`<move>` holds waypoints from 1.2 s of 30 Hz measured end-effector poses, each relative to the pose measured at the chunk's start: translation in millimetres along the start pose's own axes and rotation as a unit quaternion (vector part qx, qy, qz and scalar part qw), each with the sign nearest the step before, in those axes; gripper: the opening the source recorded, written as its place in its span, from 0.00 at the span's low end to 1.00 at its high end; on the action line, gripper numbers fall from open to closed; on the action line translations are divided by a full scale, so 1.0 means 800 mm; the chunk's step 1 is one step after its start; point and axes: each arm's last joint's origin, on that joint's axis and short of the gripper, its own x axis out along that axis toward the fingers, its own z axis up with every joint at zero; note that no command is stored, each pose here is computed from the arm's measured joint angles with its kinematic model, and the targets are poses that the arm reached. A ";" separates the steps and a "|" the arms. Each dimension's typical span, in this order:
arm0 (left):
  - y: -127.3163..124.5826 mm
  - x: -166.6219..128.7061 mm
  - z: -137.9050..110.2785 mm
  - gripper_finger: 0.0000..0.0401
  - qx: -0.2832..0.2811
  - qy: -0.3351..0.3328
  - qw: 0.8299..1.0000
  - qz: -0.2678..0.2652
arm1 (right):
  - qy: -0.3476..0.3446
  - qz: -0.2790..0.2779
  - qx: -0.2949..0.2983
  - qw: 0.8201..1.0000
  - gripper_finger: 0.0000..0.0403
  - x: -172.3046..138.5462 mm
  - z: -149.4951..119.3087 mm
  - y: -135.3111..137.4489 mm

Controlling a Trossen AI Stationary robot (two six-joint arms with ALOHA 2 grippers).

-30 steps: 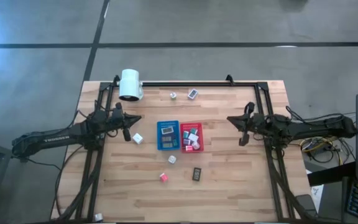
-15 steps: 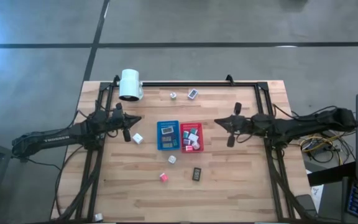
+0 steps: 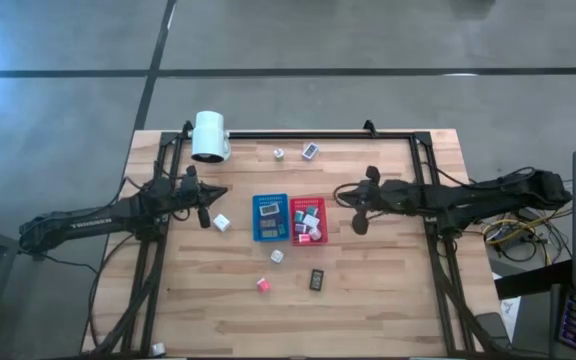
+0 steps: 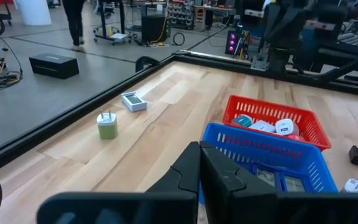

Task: Pick & Place Office items
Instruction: Put the black digital clock into the blue bin

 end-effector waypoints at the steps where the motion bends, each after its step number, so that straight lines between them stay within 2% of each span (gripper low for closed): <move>1: 0.000 0.000 0.000 0.03 0.000 0.000 1.000 0.000 | 0.018 -0.006 0.001 1.000 0.02 0.002 0.000 -0.001; 6: 0.000 0.000 0.000 0.03 0.000 0.000 1.000 0.000 | 0.053 -0.019 -0.013 0.998 0.02 0.016 -0.004 -0.002; 15: 0.000 0.000 -0.002 0.03 0.000 0.008 1.000 0.000 | 0.078 -0.021 -0.057 0.995 0.02 0.036 -0.006 0.002; 23: 0.000 0.000 -0.002 0.03 0.000 0.008 1.000 0.000 | 0.091 -0.022 -0.061 0.994 0.02 0.040 -0.011 0.002; 31: 0.000 0.000 -0.002 0.03 0.000 0.008 1.000 0.001 | 0.090 0.061 -0.045 0.993 0.02 0.034 -0.010 0.017; 36: 0.000 0.000 -0.002 0.03 0.000 0.008 1.000 0.001 | 0.083 0.128 -0.102 0.983 0.02 0.021 -0.014 0.052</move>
